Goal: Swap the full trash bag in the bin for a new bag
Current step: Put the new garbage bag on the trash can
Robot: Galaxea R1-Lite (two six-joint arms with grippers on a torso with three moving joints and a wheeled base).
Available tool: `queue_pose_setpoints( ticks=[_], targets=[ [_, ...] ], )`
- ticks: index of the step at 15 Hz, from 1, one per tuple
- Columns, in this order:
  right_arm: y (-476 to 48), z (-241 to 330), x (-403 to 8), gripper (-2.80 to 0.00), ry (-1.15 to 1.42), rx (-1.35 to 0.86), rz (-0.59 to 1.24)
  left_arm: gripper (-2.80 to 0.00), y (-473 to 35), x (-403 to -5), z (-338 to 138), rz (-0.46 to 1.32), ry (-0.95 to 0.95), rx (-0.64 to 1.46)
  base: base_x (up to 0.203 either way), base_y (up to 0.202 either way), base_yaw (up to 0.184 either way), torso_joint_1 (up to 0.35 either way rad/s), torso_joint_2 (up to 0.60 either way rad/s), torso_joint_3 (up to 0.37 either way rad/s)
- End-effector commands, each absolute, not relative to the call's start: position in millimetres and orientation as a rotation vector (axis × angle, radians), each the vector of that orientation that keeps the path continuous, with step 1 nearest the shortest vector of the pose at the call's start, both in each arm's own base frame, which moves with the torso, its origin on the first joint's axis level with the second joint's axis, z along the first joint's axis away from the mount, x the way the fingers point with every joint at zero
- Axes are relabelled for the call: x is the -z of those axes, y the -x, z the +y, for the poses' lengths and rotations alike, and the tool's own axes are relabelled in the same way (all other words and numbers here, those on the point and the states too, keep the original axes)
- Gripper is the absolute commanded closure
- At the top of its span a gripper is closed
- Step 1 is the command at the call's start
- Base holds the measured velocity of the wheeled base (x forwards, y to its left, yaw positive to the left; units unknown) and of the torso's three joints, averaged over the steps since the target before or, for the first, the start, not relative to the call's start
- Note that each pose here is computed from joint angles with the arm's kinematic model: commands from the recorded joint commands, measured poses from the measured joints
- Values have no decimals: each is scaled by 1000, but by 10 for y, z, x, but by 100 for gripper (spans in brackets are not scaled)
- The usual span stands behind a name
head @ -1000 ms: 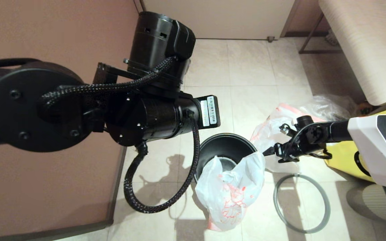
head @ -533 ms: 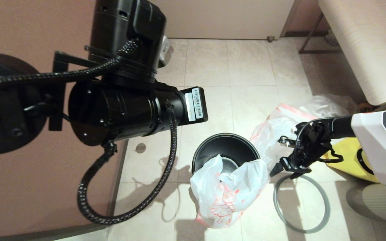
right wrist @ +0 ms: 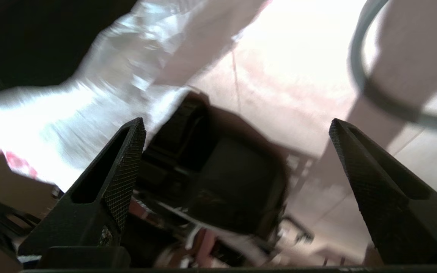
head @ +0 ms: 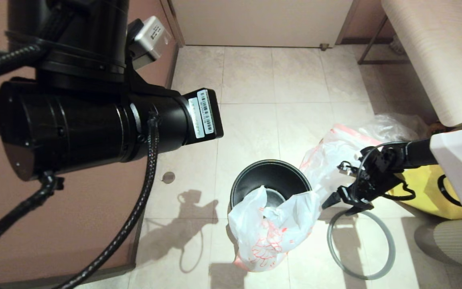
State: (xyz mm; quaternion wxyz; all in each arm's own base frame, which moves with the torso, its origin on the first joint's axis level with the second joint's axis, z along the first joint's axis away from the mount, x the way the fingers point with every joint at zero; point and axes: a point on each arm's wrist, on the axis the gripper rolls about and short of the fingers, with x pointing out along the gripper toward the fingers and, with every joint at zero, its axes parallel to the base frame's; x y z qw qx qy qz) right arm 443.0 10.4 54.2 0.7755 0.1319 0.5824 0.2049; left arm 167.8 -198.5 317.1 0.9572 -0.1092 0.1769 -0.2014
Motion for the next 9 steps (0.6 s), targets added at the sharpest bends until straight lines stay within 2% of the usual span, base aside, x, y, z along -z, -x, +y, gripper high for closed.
queue_pose_setpoints(
  ticks=[1, 5, 7, 9],
  targets=[
    [-4325, -148, -669, -280, -190, -588, 1137, 0, -1667, -3159, -1978, 360, 208, 408, 0, 0, 0, 0, 0, 0],
    [-4353, -766, -746, -280, -156, -883, 687, 0, -1778, -2978, -2119, 400, 99, 406, 0, 0, 0, 0, 0, 0],
    [-4371, -865, -623, -280, -23, -958, 557, 0, -1782, -2800, -2151, 448, 51, 403, 0, 0, 0, 0, 0, 0],
    [-4300, -867, -585, -280, 89, -1005, 500, 0, -1781, -2597, -2180, 499, -18, 402, 0, 0, 0, 0, 0, 0]
  ],
)
